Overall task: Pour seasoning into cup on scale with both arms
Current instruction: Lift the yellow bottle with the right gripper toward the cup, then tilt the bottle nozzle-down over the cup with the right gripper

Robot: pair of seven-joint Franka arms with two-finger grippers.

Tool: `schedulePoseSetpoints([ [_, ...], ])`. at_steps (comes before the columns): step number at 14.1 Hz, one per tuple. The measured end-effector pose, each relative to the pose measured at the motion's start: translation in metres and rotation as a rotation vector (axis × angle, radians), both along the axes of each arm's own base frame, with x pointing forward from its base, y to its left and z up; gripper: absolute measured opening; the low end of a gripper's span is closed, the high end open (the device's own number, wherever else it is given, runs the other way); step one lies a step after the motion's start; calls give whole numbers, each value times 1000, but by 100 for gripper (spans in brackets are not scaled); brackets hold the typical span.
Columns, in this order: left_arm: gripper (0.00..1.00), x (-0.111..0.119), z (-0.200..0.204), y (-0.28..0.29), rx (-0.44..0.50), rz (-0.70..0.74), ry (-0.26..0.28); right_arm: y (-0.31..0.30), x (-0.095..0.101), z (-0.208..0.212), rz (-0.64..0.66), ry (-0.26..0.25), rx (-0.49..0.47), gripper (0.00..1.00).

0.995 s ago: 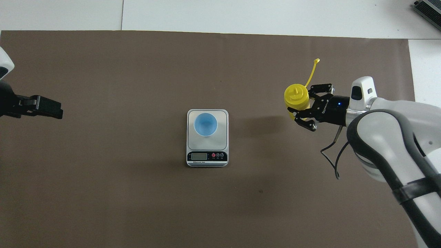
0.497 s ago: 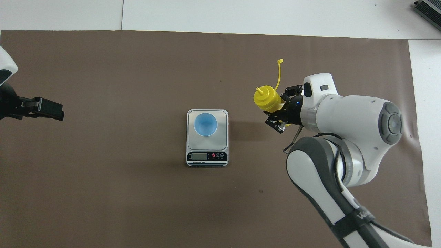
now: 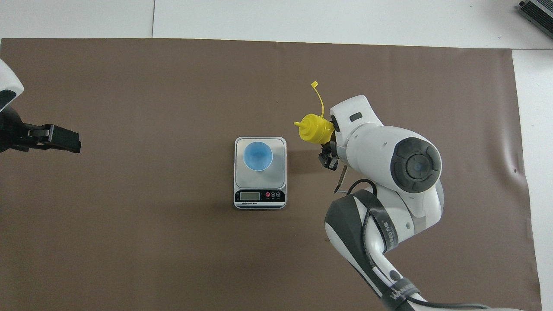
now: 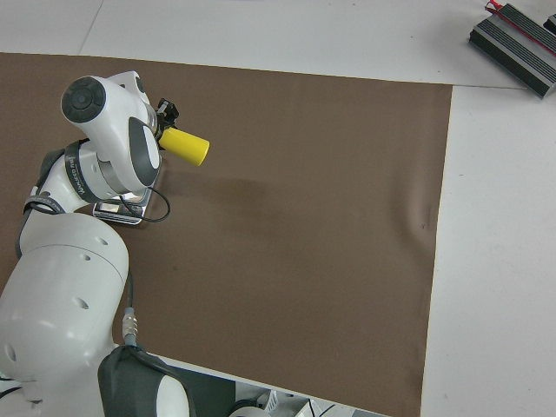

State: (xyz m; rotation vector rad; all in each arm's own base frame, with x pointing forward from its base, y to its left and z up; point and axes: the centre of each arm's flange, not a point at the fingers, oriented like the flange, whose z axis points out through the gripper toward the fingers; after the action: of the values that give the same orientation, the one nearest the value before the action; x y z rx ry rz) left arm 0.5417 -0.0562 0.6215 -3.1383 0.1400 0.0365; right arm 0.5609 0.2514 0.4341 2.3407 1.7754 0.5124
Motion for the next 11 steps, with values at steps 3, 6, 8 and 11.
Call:
schedulePoseSetpoints([
  [3,100,0,-3,0,0,0,2,32,-2,-2,83,-37,-166,51],
  [6,100,1,-4,0,0,0,-5,58,-12,-8,156,-86,-302,51],
  [8,100,0,-4,0,0,0,-6,71,-20,-11,202,-111,-375,51],
  [11,100,0,-4,0,0,0,-8,85,-29,-16,240,-127,-510,51],
])
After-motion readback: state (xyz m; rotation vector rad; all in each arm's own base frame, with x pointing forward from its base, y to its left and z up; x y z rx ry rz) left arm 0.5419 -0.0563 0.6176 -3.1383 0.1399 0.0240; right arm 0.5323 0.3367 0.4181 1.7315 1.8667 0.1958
